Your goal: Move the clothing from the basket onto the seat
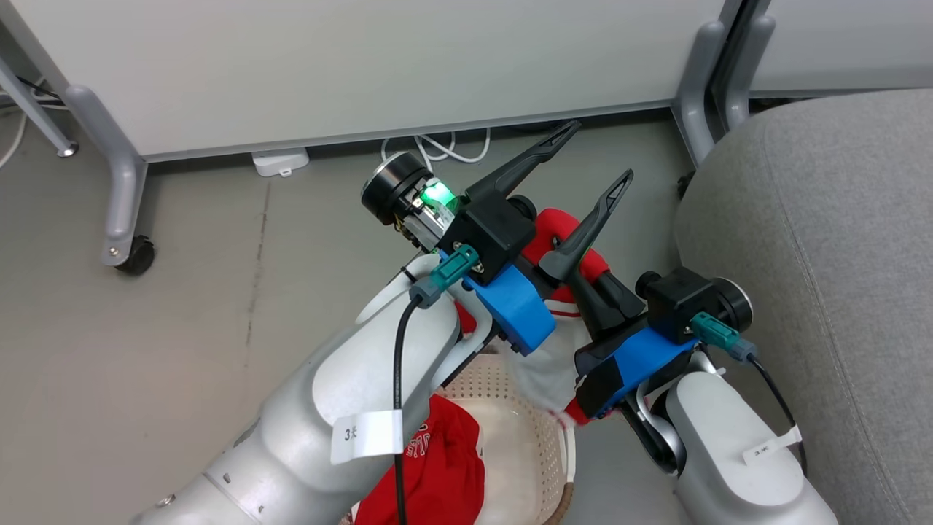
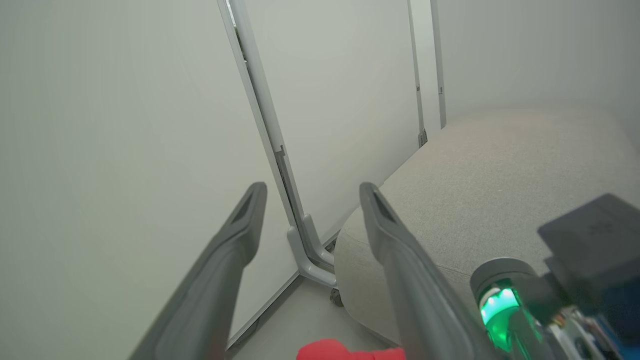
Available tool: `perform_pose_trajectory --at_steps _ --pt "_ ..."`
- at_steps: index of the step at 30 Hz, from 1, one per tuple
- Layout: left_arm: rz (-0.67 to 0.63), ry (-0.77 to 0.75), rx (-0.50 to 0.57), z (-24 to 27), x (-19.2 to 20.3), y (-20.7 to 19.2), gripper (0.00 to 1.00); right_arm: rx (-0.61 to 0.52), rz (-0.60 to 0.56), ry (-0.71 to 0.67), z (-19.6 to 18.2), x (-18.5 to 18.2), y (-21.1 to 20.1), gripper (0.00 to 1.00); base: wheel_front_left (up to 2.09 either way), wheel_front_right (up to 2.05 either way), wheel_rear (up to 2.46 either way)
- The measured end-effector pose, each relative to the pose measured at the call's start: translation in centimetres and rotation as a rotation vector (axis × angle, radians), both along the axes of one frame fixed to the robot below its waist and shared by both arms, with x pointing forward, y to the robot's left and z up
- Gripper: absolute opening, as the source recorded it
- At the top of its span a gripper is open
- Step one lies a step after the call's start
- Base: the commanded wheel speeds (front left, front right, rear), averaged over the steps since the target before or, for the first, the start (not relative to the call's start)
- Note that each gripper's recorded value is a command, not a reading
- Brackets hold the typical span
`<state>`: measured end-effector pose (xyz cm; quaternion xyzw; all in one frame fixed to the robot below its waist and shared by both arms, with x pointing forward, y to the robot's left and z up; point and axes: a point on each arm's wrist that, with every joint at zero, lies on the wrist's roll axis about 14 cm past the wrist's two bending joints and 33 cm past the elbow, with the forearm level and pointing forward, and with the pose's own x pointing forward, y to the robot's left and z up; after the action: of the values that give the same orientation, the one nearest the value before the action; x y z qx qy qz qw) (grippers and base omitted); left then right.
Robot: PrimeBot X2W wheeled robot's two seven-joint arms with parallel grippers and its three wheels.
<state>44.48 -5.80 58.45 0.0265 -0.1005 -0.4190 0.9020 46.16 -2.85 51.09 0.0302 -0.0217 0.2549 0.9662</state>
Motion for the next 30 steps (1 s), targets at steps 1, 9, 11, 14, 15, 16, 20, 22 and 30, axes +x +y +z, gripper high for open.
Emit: perform_pose_trajectory --at_steps 1,9,11,14,15,16,20,22,30 --pt "-0.004 0.005 0.001 -0.2 0.1 -0.2 1.0 0.001 -0.007 0.004 -0.2 0.1 -0.2 0.0 0.0 0.0 0.0" --pt "-0.053 0.039 0.001 -1.9 0.8 -1.9 1.0 -0.004 -0.094 0.008 -0.7 1.6 -3.3 0.0 0.0 0.0 0.0" --pt "-0.07 0.047 0.004 -2.4 1.0 -2.4 1.0 -0.009 -0.122 0.01 -0.9 1.8 -4.4 0.0 0.0 0.0 0.0" --pt "-0.105 0.058 0.009 -3.2 1.0 -3.6 1.0 -0.018 -0.17 -0.002 -0.7 2.4 -6.2 0.0 0.0 0.0 0.0" --pt "-0.119 0.063 0.01 -3.5 1.0 -4.1 1.0 -0.022 -0.186 -0.006 -0.7 2.6 -6.9 0.0 0.0 0.0 0.0" --pt "-0.133 0.069 0.01 -3.9 0.9 -4.5 1.0 -0.027 -0.201 -0.006 -0.7 2.6 -7.5 0.0 0.0 0.0 0.0" --pt "-0.186 0.089 0.009 -5.0 0.8 -6.3 1.0 -0.042 -0.28 0.0 -1.2 2.7 -10.5 0.0 0.0 0.0 0.0" --pt "-0.212 0.096 0.009 -5.4 0.8 -7.2 1.0 -0.051 -0.318 0.002 -1.4 2.7 -12.0 0.0 0.0 0.0 0.0" --pt "-0.33 0.141 0.029 -8.3 -0.6 -10.6 1.0 -0.07 -0.49 -0.002 -1.3 1.9 -18.4 0.0 0.0 0.0 0.0"
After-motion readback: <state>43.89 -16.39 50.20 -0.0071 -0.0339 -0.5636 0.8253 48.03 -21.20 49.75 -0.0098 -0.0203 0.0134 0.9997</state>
